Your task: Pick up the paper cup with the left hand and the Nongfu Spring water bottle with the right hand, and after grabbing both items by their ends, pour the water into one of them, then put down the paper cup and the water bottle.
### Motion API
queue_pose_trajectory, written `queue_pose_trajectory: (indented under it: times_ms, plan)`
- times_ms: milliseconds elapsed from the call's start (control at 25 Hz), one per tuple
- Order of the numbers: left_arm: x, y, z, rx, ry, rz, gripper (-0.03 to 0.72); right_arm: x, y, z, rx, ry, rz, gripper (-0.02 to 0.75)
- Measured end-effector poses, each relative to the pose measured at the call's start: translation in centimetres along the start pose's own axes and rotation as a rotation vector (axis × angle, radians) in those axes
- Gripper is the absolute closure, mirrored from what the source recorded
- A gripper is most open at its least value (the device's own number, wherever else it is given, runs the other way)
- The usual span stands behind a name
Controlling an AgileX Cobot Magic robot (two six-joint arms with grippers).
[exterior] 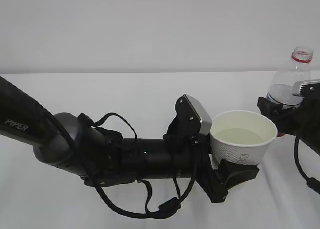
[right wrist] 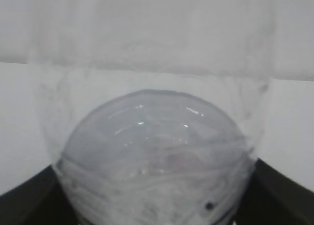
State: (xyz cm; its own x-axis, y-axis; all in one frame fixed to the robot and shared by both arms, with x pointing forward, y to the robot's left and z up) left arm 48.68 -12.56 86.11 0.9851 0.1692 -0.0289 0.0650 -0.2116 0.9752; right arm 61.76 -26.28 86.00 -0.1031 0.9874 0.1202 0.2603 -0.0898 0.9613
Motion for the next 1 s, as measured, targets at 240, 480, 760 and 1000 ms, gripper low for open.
queue_pose_trajectory:
  times_ms: [240,480,760,1000]
  plan:
    - [0.0,0.0,0.0,-0.001,0.001,-0.001,0.169,-0.1,-0.4,-0.3,0.013,-0.005,0.003,0.078]
    - [0.0,0.0,0.0,-0.001,0.001,-0.001,0.169,-0.1,-1.6,-1.2,0.051,-0.010,0.042,0.076]
    - [0.1,0.0,0.0,-0.001,0.004,-0.003,0.169,-0.2,-2.4,-2.4,0.080,-0.016,0.064,0.075]
    - [0.8,0.1,-0.1,-0.005,0.040,-0.028,0.169,0.1,-1.2,-4.4,0.056,-0.015,0.066,0.076]
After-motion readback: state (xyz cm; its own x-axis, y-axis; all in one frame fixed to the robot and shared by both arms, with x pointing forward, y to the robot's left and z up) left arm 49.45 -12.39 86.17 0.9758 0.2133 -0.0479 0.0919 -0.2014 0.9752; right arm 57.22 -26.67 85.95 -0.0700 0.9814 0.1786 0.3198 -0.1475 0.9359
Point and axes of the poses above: a point on each arm's last joint axis where the gripper is mounted, z pointing out along that axis toward the gripper, x along the wrist's bending axis when the last joint is at zero, y = z × x, the point moved 9 cm from there along z, pointing out along that axis toward the gripper, and after that the axes turned 8 degrees about z, right-handed, at the moved point
